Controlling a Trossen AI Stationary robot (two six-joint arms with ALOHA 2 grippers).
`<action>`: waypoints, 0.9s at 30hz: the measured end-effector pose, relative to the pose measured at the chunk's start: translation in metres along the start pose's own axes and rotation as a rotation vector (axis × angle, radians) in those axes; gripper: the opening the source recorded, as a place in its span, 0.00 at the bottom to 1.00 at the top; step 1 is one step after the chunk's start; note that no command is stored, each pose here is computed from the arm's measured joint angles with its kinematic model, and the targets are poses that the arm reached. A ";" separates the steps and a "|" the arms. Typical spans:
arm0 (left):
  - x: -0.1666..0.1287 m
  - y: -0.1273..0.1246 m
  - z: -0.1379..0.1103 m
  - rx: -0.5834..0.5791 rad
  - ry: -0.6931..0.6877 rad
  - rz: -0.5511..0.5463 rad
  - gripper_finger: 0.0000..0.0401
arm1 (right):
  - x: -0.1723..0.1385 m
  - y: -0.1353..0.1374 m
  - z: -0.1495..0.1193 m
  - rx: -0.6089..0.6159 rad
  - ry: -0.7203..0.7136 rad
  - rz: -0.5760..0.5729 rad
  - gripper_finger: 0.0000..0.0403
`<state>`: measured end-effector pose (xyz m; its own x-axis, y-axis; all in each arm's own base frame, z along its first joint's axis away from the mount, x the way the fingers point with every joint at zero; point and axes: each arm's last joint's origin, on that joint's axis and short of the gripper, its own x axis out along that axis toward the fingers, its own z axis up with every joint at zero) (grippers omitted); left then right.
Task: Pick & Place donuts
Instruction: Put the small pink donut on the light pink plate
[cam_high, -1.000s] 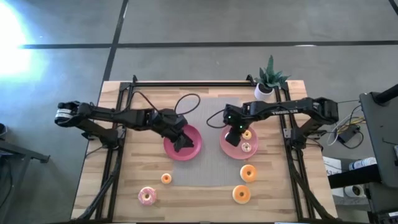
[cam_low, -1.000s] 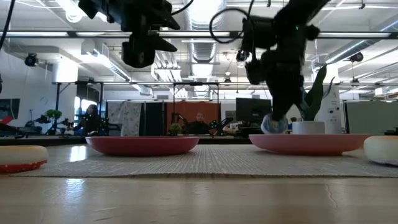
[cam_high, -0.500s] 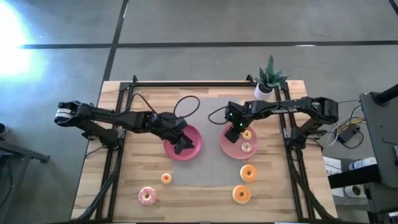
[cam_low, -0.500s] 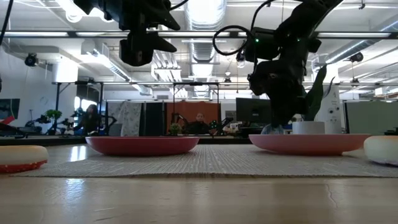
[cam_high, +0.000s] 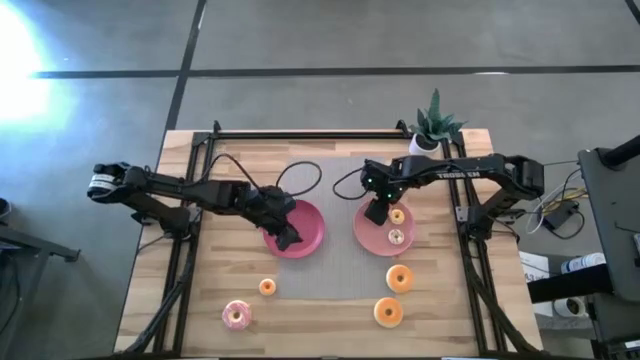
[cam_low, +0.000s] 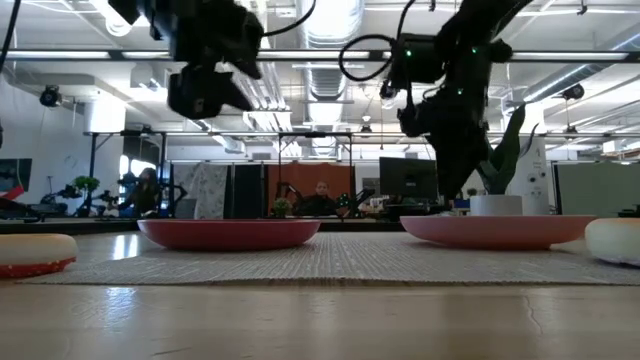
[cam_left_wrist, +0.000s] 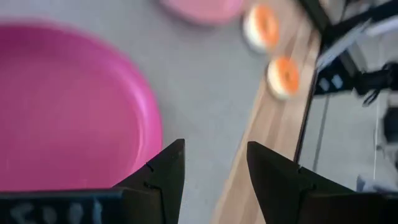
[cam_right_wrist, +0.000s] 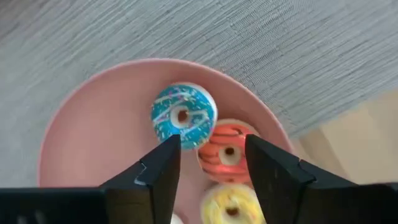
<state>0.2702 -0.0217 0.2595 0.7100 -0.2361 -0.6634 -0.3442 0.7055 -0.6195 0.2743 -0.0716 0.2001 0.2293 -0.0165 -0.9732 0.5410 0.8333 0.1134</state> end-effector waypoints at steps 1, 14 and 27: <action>0.000 -0.001 -0.004 0.002 0.032 0.008 0.37 | -0.004 0.001 0.001 -0.025 0.005 -0.010 0.43; -0.001 -0.033 -0.096 0.290 0.401 0.110 0.37 | -0.041 0.069 0.016 -0.511 -0.173 0.069 0.45; 0.016 -0.048 -0.144 0.592 0.308 0.258 0.28 | -0.043 0.122 -0.002 -0.501 -0.134 0.088 0.45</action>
<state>0.2094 -0.1557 0.2179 0.4156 -0.1294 -0.9003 -0.0242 0.9879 -0.1532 0.3289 0.0321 0.2557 0.3758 0.0224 -0.9264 0.0694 0.9962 0.0522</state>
